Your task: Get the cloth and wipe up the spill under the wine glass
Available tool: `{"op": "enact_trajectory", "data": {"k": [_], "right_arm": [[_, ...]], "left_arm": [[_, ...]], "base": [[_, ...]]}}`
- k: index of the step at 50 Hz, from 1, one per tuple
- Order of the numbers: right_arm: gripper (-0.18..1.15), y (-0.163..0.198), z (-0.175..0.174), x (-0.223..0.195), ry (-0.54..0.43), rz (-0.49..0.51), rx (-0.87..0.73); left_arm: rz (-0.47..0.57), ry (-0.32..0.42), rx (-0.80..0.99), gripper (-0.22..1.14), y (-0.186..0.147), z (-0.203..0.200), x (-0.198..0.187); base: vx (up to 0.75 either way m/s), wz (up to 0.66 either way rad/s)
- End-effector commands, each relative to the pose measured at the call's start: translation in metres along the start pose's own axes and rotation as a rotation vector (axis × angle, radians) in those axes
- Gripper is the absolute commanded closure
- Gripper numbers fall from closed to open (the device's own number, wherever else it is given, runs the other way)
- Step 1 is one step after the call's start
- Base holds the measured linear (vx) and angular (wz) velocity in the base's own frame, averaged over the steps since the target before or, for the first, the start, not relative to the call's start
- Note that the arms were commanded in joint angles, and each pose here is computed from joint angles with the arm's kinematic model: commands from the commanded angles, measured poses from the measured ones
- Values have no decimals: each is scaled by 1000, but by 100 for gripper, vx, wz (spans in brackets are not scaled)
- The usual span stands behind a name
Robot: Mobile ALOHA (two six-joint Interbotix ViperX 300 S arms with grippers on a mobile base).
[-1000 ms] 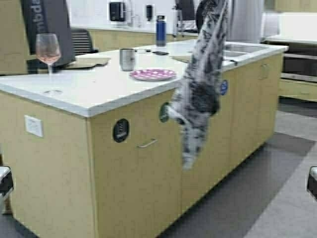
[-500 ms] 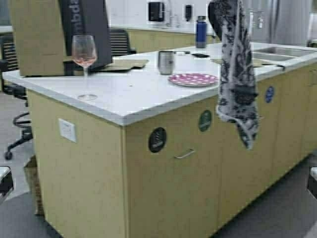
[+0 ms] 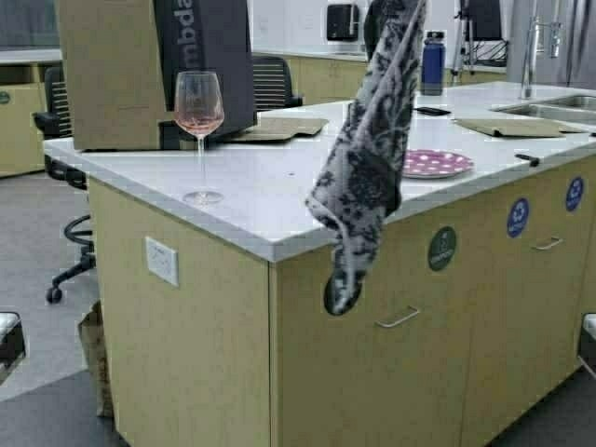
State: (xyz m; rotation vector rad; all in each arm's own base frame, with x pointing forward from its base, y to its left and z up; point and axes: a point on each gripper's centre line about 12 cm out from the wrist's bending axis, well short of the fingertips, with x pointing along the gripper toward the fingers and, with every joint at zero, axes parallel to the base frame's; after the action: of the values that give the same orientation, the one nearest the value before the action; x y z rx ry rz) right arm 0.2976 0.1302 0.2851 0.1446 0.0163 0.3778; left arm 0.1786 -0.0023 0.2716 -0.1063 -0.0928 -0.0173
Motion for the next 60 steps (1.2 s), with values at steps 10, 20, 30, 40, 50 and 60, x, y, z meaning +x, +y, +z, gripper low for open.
{"op": "enact_trajectory", "data": {"k": [10,20,30,40,50,60], "right_arm": [[91,3,25,3,-82,10,4],[91,2,19,4,-66,7,3],[91,1,9,9,-37,3,0],[91,1,9,9,-37,2,3],[91,1,5,7,-25,1,2],[91,0,3,6,-19,0,2]], "left_arm": [[-9,103,66,89,-1,-8,37],[-44,195,126,89,-3,-31,63],[-134,253,117,89,-20,-68,65],[-190,332,105,89,-34,-94,68],[-241,409,79,89,-51,-126,70],[-262,418,70,89,-56,-158,80]], "base": [[18,6],[17,4],[17,-1],[16,-2],[14,-2],[9,0]]}}
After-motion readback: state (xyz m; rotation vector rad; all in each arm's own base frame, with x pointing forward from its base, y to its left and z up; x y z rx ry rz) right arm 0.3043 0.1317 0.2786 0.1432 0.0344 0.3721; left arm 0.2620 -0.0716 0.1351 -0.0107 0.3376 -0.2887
